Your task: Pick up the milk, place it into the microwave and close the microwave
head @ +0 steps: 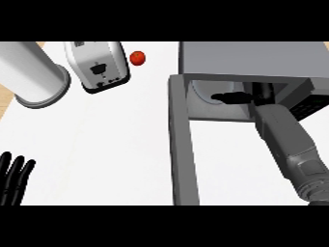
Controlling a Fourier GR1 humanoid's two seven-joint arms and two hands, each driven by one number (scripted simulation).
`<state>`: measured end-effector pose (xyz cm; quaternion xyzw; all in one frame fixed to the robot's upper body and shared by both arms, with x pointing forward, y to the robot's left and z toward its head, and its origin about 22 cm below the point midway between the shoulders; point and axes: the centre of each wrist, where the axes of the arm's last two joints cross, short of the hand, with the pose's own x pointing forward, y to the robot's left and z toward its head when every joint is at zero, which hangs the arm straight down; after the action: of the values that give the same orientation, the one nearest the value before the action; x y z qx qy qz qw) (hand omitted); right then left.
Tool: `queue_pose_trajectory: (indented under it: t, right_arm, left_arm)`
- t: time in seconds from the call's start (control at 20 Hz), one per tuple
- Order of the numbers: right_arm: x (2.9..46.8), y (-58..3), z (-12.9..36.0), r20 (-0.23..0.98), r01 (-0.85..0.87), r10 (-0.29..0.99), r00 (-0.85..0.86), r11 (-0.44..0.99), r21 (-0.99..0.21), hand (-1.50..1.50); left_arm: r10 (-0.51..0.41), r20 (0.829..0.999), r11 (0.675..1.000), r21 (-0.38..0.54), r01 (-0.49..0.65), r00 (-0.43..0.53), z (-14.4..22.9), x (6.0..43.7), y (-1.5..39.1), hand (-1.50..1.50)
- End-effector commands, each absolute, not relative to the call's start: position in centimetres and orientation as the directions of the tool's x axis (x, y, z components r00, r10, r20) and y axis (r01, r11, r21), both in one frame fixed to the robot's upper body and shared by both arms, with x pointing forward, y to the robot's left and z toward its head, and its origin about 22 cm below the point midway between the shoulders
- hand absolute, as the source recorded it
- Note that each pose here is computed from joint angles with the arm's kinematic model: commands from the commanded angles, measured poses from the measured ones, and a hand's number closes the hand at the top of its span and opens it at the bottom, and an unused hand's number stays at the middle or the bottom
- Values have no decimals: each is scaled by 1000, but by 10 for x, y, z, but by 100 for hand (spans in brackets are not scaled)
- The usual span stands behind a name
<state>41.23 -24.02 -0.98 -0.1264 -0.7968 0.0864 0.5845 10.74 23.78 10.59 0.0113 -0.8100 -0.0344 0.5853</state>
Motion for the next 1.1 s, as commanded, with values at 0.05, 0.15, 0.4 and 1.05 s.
queue_pose_trajectory:
  t: [0.05, 0.15, 0.4, 1.05]
  right_arm:
    - [374, -269, -57, 939, 132, 291, -182, 954, -270, -150]
    - [365, -249, -72, 953, 82, 257, -160, 966, -247, -150]
    - [336, -254, -100, 972, 54, 196, -133, 980, -190, -150]
    - [244, -289, -154, 989, -33, -42, -145, 999, 37, -150]
  left_arm:
    - [-53, 948, 998, 58, 7, -313, 104, 108, 236, -150]
    - [-44, 951, 999, 52, 18, -307, 100, 110, 237, -150]
    - [-55, 955, 998, 63, 19, -292, 90, 103, 233, -150]
    - [-19, 970, 941, 100, 322, -244, 94, 128, 222, 150]
